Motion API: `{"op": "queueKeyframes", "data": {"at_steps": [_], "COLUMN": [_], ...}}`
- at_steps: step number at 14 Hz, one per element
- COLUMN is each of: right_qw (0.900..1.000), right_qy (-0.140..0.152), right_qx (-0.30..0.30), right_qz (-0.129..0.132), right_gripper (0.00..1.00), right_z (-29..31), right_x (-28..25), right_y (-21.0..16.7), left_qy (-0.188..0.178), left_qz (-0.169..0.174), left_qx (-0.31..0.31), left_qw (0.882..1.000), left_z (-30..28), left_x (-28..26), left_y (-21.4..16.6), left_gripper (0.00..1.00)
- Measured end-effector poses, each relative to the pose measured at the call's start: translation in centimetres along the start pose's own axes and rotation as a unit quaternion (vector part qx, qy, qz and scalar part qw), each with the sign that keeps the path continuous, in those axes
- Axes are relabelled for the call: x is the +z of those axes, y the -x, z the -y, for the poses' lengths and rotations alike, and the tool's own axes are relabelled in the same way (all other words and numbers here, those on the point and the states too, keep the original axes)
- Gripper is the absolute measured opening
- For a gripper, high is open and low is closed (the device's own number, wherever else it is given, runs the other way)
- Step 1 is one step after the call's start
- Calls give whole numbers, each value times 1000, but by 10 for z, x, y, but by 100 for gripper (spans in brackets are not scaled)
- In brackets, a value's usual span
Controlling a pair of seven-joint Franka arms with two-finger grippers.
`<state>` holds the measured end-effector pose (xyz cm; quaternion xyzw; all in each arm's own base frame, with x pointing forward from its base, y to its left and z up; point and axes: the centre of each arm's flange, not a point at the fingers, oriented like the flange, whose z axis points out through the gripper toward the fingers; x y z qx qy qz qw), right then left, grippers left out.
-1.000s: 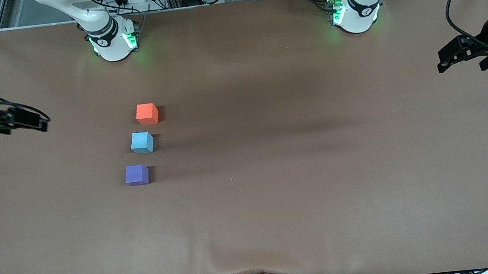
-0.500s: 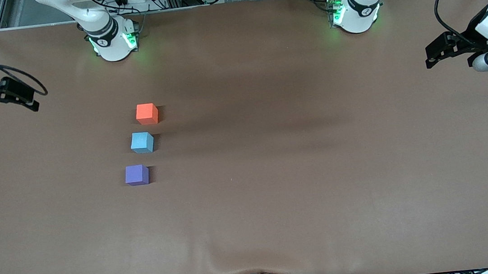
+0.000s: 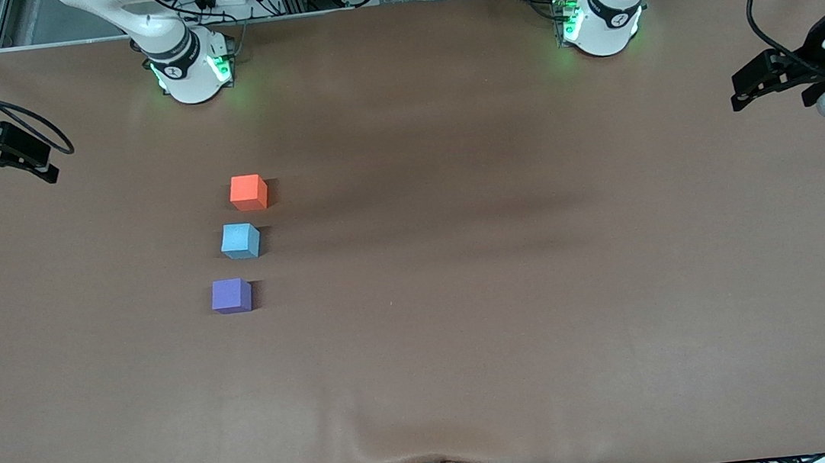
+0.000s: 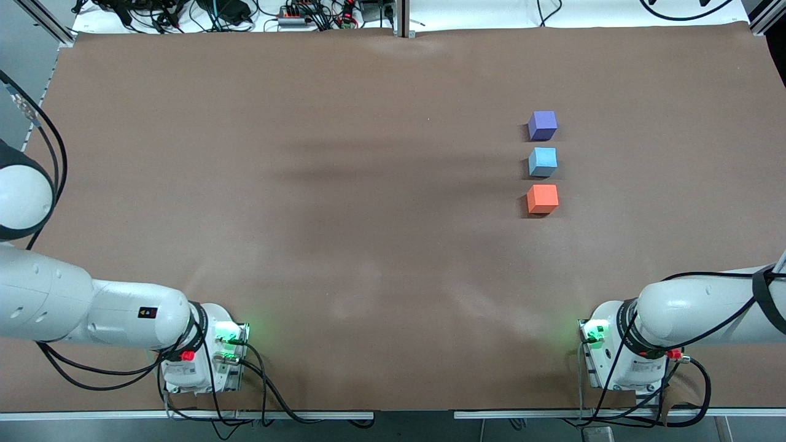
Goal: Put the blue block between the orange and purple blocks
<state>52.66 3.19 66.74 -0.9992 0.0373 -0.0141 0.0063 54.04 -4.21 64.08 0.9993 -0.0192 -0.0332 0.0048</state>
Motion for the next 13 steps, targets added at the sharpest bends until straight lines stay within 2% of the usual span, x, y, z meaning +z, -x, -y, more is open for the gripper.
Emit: {"op": "queueKeyframes", "data": {"at_steps": [9, 13], "right_qw": [1000, 998], "right_qy": [0, 0], "right_qx": [0, -59], "right_qz": [1, 5], "right_gripper": [100, 100], "right_z": [-2, -5], "right_x": [0, 1], "right_y": [0, 0], "left_qy": [0, 0], "left_qz": [0, 2], "left_qx": [-1, -1], "left_qw": [1000, 1000], "left_z": [1, 1], "left_x": [-1, -1], "left_y": [0, 1], "left_gripper": [100, 100]}}
